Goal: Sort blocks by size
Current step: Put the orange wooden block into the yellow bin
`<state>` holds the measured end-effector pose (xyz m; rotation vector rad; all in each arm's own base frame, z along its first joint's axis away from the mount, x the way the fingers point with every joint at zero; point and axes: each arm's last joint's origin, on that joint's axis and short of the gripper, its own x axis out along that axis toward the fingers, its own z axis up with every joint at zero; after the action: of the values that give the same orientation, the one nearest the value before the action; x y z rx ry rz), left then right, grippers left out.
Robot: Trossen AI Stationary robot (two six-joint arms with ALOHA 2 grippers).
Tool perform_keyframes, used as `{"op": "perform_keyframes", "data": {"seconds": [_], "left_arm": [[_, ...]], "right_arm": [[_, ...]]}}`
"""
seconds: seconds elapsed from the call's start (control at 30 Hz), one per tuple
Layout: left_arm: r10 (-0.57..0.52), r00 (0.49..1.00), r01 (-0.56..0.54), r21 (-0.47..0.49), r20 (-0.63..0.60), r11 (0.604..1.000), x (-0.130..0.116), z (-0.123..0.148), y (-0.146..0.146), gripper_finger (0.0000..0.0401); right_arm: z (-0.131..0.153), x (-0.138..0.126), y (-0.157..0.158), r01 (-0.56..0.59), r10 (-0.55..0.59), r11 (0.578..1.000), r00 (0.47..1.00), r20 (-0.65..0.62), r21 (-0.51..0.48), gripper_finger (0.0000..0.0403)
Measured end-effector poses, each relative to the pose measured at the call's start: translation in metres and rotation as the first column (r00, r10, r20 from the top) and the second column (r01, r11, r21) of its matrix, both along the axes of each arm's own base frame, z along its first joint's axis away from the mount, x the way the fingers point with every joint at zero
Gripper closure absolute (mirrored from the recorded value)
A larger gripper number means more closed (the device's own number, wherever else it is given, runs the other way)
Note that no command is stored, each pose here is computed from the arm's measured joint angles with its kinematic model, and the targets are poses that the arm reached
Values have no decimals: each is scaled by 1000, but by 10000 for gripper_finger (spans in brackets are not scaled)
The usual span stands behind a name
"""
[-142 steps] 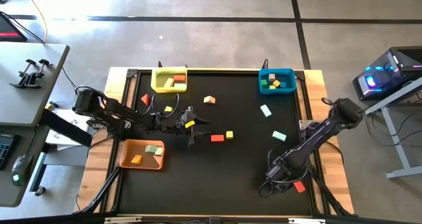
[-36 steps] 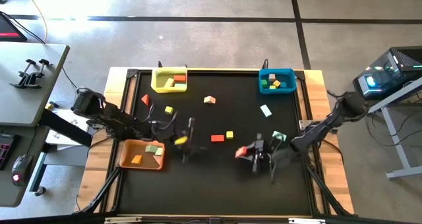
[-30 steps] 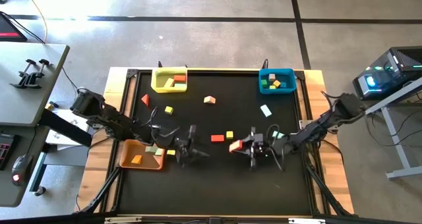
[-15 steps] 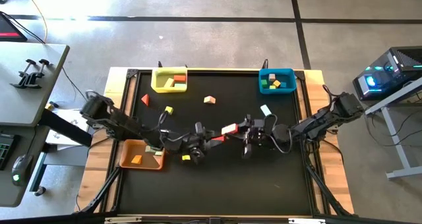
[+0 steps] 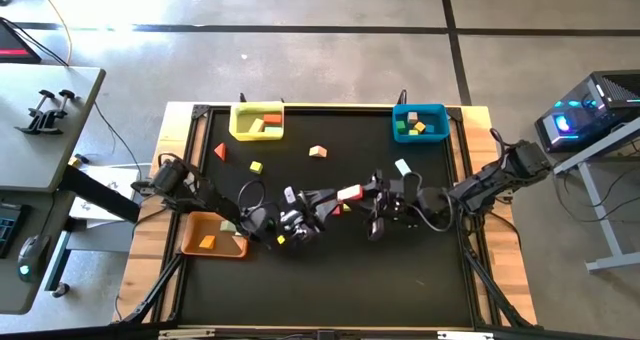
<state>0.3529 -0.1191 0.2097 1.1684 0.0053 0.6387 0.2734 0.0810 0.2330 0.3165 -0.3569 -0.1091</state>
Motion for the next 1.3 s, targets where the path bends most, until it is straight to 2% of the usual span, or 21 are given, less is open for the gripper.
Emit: {"op": "perform_keyframes", "data": {"seconds": [0.17,0.3,0.4,0.57,0.87,1.03,1.3], "left_arm": [[1,999,1,-42,45,999,-2,2,0,202],[-88,994,89,-15,70,996,-1,3,-3,202],[-161,981,165,-35,111,986,0,4,-3,202],[-191,971,202,-67,144,977,3,4,4,202],[-220,970,230,-96,100,969,18,5,14,207],[-230,971,236,-94,73,967,23,8,9,243],[-202,978,206,-88,52,975,22,9,3,346]], "right_arm": [[0,-1,3,0,0,1000,1000,-4,-6,261],[0,-1,3,-11,11,1000,1000,-2,9,261],[0,-1,4,-22,22,1000,1000,-4,3,261],[-1,-1,4,-32,32,999,999,-11,0,261],[-2,0,5,-51,51,999,998,-22,-14,261],[-3,0,5,-53,53,998,998,-23,-19,261],[-5,0,5,-57,56,998,997,-46,-17,261]]}}
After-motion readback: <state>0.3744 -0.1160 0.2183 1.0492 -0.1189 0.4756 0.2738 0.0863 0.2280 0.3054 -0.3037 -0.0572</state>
